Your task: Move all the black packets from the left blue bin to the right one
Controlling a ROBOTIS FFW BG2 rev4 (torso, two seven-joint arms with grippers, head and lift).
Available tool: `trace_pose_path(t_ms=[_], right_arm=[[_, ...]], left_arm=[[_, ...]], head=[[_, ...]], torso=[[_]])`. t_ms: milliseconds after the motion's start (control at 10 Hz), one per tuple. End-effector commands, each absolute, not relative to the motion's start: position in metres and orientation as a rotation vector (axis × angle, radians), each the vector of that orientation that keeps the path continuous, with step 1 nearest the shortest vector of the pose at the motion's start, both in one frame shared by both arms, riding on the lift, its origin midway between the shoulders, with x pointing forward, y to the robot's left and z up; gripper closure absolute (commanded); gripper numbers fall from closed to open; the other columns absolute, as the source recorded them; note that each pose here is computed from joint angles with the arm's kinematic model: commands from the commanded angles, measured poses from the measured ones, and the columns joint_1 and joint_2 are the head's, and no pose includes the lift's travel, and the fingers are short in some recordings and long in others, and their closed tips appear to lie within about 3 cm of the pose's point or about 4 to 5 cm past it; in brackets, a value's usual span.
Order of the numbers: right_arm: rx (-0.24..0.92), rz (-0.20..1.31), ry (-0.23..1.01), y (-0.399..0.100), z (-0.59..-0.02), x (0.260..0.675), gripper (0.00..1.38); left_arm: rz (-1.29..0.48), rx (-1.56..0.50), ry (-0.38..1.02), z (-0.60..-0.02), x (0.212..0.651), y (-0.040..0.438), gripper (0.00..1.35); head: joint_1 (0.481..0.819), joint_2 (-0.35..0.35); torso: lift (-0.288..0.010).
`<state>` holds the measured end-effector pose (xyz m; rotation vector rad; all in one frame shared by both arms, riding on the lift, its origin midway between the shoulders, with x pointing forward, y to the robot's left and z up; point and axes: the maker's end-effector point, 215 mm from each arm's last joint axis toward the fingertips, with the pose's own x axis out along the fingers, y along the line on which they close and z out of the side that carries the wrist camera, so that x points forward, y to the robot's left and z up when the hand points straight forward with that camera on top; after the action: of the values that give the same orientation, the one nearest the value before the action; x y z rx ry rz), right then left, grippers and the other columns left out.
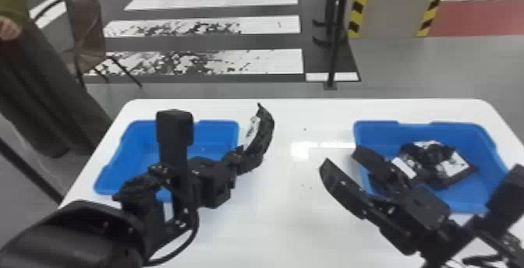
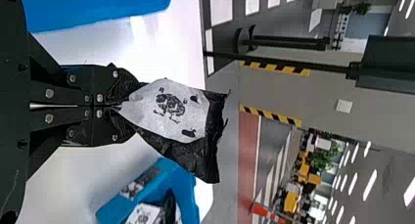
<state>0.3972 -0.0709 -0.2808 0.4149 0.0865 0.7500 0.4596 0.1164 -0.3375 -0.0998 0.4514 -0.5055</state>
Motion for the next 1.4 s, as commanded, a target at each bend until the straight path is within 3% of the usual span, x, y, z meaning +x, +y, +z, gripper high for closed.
trace_pose_path(t_ms=[0,700,900,1100,1300], right_arm=[[0.416,0.787,0.052,-0.059,-0.262,0.407,0.24],[0.424,0.842,0.057,-0.034,-0.259,0.425,0.28],[0.43,0.837,0.082,-0.034,-0.268,0.427,1.06],[0.406,0.823,0.088,-0.036,-0.272,0.43,1.28],[0.363,0.81,0.084,-0.042,-0.272,0.432,1.28]], left_arm=[[-0.595,-0.118,0.449,-0.333,0.446,0.079,1.21],[-0.797,-0.172,0.419,-0.308,0.417,-0.001,1.21],[-0.821,-0.185,0.415,-0.305,0.412,-0.01,1.21],[-0.827,-0.19,0.405,-0.302,0.413,-0.011,1.21],[-0.83,-0.196,0.397,-0.3,0.412,-0.012,1.21]], head=[[0.695,0.062],[0.695,-0.03],[0.695,-0.049],[0.695,-0.058],[0.695,-0.064]], torso=[[-0.14],[-0.14],[-0.14],[-0.14],[-0.14]])
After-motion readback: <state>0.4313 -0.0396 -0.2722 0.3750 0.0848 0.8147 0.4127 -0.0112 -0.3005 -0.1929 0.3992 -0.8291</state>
